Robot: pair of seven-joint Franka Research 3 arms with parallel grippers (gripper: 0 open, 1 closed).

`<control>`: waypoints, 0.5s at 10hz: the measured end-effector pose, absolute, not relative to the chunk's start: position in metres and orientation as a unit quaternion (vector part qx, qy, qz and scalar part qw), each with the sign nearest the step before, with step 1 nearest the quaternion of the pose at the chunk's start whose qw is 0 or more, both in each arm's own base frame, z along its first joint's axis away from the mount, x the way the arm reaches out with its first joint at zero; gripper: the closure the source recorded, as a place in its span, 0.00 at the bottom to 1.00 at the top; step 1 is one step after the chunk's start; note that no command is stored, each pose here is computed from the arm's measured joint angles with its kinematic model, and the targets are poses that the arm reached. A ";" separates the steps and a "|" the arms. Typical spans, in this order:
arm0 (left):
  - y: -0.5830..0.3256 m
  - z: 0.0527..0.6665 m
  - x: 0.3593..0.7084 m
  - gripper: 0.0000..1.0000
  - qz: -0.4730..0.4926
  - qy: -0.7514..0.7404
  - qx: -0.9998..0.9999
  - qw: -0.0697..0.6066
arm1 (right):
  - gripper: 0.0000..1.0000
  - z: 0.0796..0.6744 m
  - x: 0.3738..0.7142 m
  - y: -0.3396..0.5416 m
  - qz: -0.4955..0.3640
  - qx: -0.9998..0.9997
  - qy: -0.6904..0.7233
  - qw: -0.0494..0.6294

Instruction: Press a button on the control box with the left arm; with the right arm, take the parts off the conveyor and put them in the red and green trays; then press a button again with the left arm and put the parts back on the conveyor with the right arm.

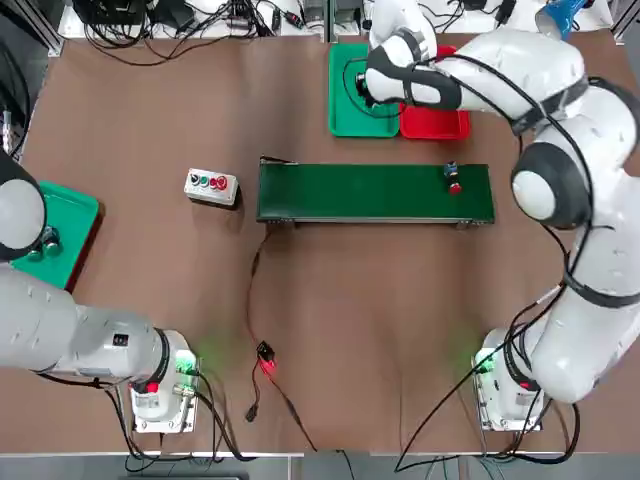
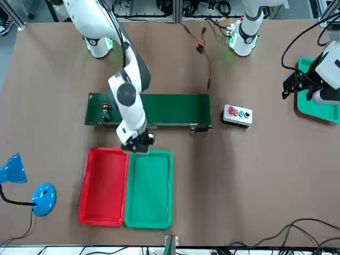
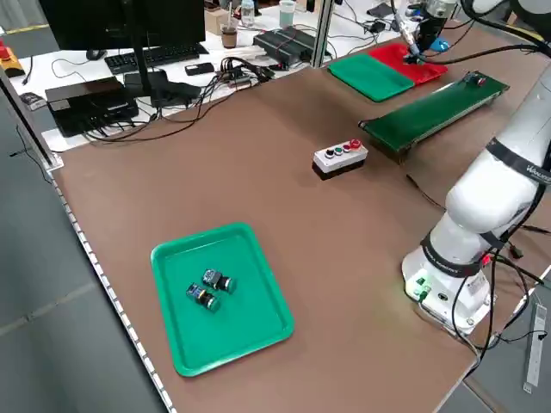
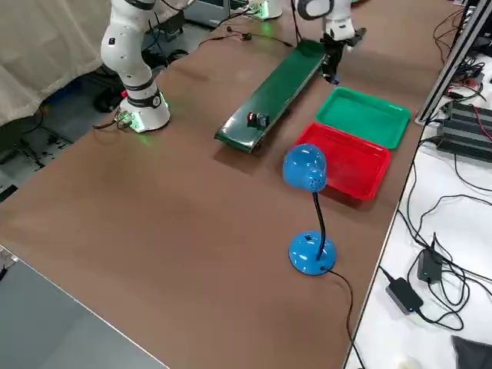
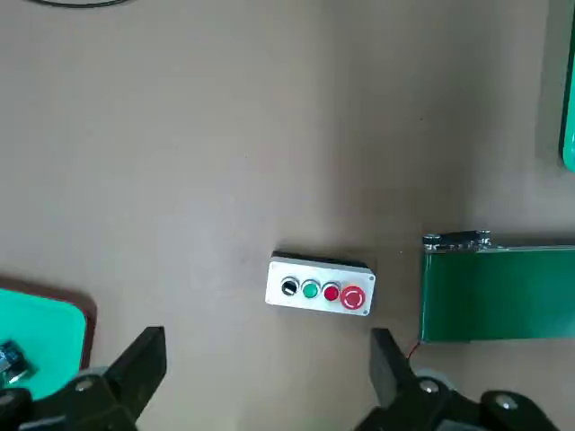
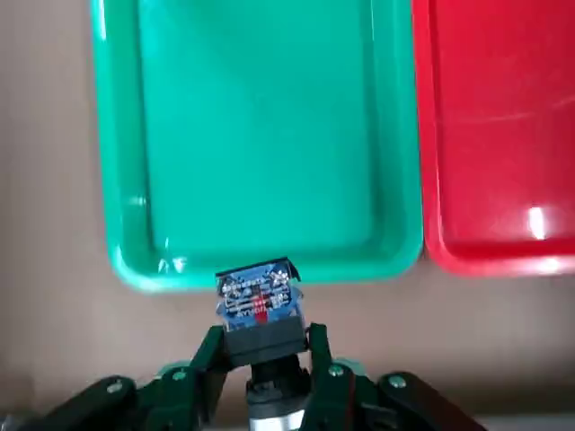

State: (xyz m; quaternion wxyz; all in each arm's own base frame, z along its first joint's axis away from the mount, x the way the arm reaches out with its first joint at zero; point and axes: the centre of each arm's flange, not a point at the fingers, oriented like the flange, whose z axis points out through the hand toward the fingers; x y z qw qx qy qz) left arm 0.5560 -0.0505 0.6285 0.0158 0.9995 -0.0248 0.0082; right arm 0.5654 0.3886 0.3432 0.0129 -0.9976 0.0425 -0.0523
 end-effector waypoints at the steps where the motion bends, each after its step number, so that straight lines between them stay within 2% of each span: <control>1: -0.050 0.628 0.556 0.00 0.008 -0.024 1.000 0.016 | 0.59 0.350 0.541 0.394 -0.045 -0.998 0.039 0.013; 5: -0.048 0.628 0.556 0.00 0.008 -0.022 1.000 0.016 | 0.59 0.328 0.456 0.446 -0.046 -0.998 0.041 0.028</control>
